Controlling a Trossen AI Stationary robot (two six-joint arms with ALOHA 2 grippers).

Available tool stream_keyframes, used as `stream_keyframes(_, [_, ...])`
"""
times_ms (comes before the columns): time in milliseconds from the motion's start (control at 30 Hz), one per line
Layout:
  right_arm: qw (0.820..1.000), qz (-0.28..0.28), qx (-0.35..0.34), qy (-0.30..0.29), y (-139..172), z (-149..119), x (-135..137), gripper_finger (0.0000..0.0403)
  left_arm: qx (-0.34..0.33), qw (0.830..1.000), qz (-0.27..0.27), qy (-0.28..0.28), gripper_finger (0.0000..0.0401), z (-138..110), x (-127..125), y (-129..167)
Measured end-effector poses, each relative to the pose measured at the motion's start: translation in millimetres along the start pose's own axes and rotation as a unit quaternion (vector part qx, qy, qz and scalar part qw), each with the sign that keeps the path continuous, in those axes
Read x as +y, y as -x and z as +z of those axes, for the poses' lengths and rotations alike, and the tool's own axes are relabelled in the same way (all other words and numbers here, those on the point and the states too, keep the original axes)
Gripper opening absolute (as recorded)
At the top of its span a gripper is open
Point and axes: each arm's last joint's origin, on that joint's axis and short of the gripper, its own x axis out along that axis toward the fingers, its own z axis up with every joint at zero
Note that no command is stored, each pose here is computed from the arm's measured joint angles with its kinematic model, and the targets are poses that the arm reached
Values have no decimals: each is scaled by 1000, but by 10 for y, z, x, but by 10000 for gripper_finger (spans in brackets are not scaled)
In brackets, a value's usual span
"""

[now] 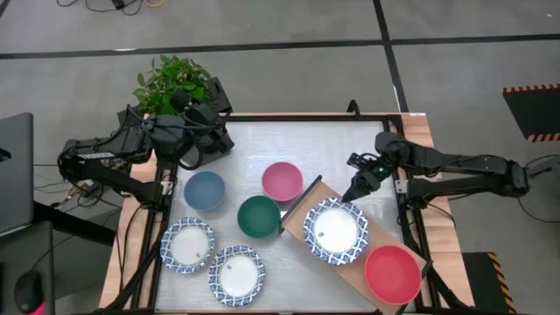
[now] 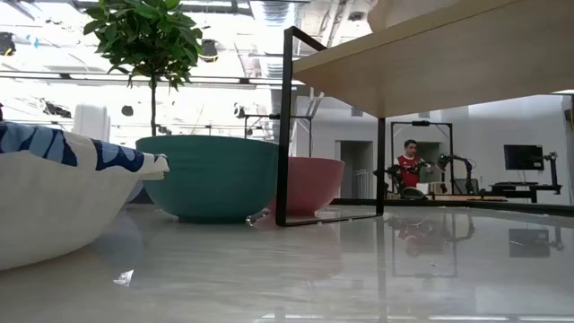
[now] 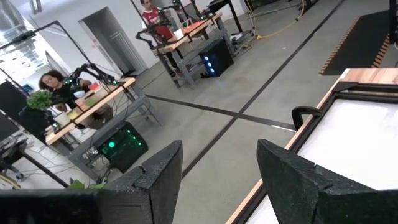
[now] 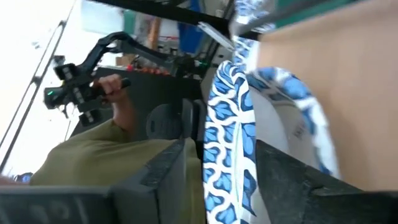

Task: Place and stack bowls onto a shelf
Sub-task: Stack the white patterned bowl on top of the white patterned bowl on the shelf

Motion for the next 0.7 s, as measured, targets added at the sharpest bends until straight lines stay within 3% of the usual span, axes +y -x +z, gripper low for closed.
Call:
stream_keyframes(333, [999, -10, -26, -26, 112, 68, 60, 224, 0, 1000, 0, -12, 196, 0, 0, 0])
stream_keyframes(500, [999, -41, -25, -17, 201, 77, 141, 223, 0, 1000, 0, -12, 196, -1, -2, -1])
stream_keyframes(700, [995, -90, -6, -46, 231, 14, 64, 223, 0, 1000, 0, -13, 196, -1, -2, -1])
